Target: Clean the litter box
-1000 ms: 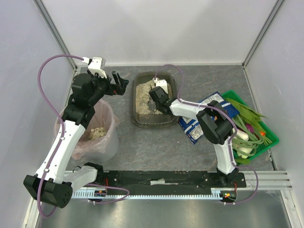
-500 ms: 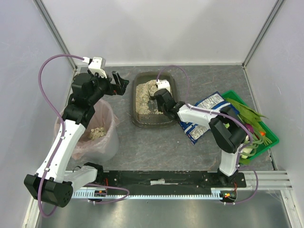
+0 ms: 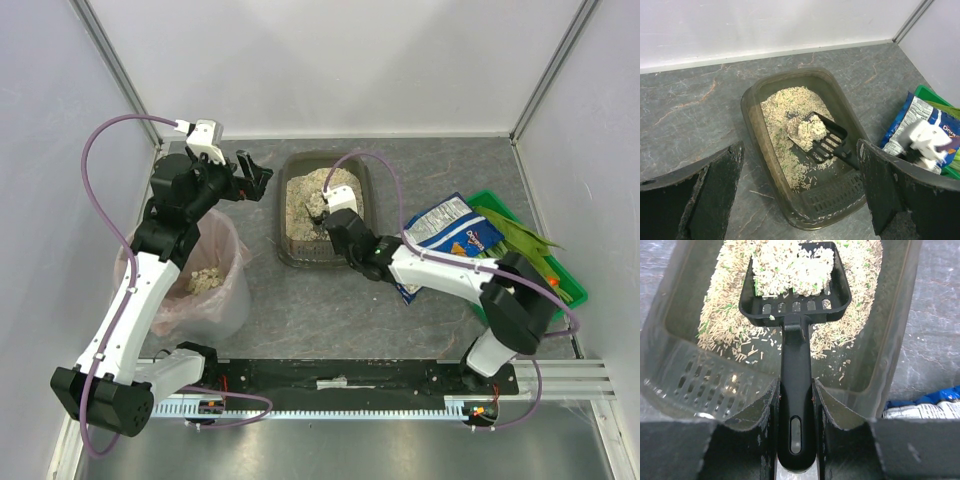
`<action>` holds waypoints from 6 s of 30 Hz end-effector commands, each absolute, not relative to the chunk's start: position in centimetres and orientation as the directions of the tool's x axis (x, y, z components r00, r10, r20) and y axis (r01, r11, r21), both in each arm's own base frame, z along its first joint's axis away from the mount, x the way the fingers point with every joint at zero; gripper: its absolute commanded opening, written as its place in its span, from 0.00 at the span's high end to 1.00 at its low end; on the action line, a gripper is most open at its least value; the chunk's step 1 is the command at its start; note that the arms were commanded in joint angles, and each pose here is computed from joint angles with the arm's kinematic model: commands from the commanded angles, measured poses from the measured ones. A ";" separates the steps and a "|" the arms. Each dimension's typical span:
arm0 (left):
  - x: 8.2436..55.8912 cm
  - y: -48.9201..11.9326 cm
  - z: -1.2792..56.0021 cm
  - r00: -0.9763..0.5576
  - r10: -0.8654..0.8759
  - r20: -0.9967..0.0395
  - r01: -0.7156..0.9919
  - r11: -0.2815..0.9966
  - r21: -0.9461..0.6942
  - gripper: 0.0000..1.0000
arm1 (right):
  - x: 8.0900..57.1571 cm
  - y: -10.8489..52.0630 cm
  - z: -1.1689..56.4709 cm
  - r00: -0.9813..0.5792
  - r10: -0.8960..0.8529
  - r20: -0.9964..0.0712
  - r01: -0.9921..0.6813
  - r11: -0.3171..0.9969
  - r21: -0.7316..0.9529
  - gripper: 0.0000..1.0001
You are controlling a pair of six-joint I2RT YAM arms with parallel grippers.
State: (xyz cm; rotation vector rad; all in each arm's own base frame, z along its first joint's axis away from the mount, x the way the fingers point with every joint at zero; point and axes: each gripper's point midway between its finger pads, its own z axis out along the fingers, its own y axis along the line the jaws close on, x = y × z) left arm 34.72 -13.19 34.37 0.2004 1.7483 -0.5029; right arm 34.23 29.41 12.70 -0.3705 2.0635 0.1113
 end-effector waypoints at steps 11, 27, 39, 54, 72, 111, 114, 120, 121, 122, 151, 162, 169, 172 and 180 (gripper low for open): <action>34.3 -14.1 34.3 -0.239 -0.162 -0.957 0.440 0.861 -0.256 0.02 | 30.5 26.4 15.9 -0.338 -0.111 -0.935 -0.237 0.971 -0.030 1.00; 33.7 -14.2 33.1 -0.266 -0.150 -0.952 0.449 0.855 -0.260 0.02 | 30.4 26.6 18.1 -0.302 -0.021 -0.953 -0.267 0.962 0.064 1.00; 33.5 -13.8 32.5 -0.270 -0.140 -0.953 0.431 0.867 -0.249 0.02 | 30.0 27.0 18.7 -0.238 0.054 -0.970 -0.327 0.936 0.132 1.00; 33.6 -13.9 32.2 -0.280 -0.139 -0.950 0.433 0.865 -0.254 0.02 | 30.3 27.5 19.3 -0.215 0.033 -0.976 -0.340 0.934 0.107 1.00; 33.6 -14.2 32.0 -0.294 -0.142 -0.945 0.443 0.856 -0.266 0.02 | 31.6 24.8 18.2 -0.244 0.062 -0.968 -0.196 0.974 0.112 1.00; 33.2 -12.3 33.6 -0.211 -0.149 -0.966 0.375 0.900 -0.220 0.05 | 31.4 26.7 20.3 -0.225 0.095 -0.970 -0.316 0.934 0.165 1.00; 33.0 -11.2 34.1 -0.202 -0.145 -0.969 0.325 0.923 -0.206 0.06 | 32.6 25.0 19.3 -0.286 -0.005 -0.958 -0.177 0.983 0.047 1.00; 29.6 -8.9 36.2 -0.258 -0.174 -0.950 0.217 0.948 -0.233 0.09 | 33.3 26.9 18.7 -0.291 -0.049 -0.955 -0.292 0.956 0.040 1.00; 28.8 -8.5 36.7 -0.257 -0.177 -0.950 0.203 0.951 -0.233 0.08 | 33.6 26.5 18.5 -0.304 -0.042 -0.952 -0.248 0.968 0.037 1.00; 27.7 -7.8 37.2 -0.249 -0.187 -0.950 0.178 0.956 -0.235 0.07 | 33.9 25.8 18.4 -0.306 -0.016 -0.952 -0.206 0.977 0.050 1.00; 24.0 -10.1 24.7 -0.650 -0.169 -0.741 0.158 0.924 -0.349 0.43 | 31.4 27.1 15.9 -0.344 0.116 -0.932 -0.330 0.914 0.236 1.00; 26.4 -11.2 25.0 -0.614 -0.156 -0.773 0.213 0.911 -0.353 0.57 | 31.9 26.8 15.9 -0.345 0.138 -0.928 -0.294 0.923 0.247 1.00; 29.1 -12.6 26.4 -0.570 -0.165 -0.805 0.266 0.890 -0.371 0.60 | 31.7 26.5 16.2 -0.349 0.147 -0.925 -0.289 0.923 0.255 1.00; 30.7 -13.4 26.7 -0.558 -0.171 -0.812 0.291 0.877 -0.384 0.60 | 31.5 26.2 15.3 -0.369 0.149 -0.918 -0.275 0.925 0.261 1.00; 35.2 -15.1 27.0 -0.557 -0.179 -0.811 0.315 0.858 -0.405 0.60 | 31.6 26.1 15.5 -0.364 0.157 -0.918 -0.267 0.927 0.265 1.00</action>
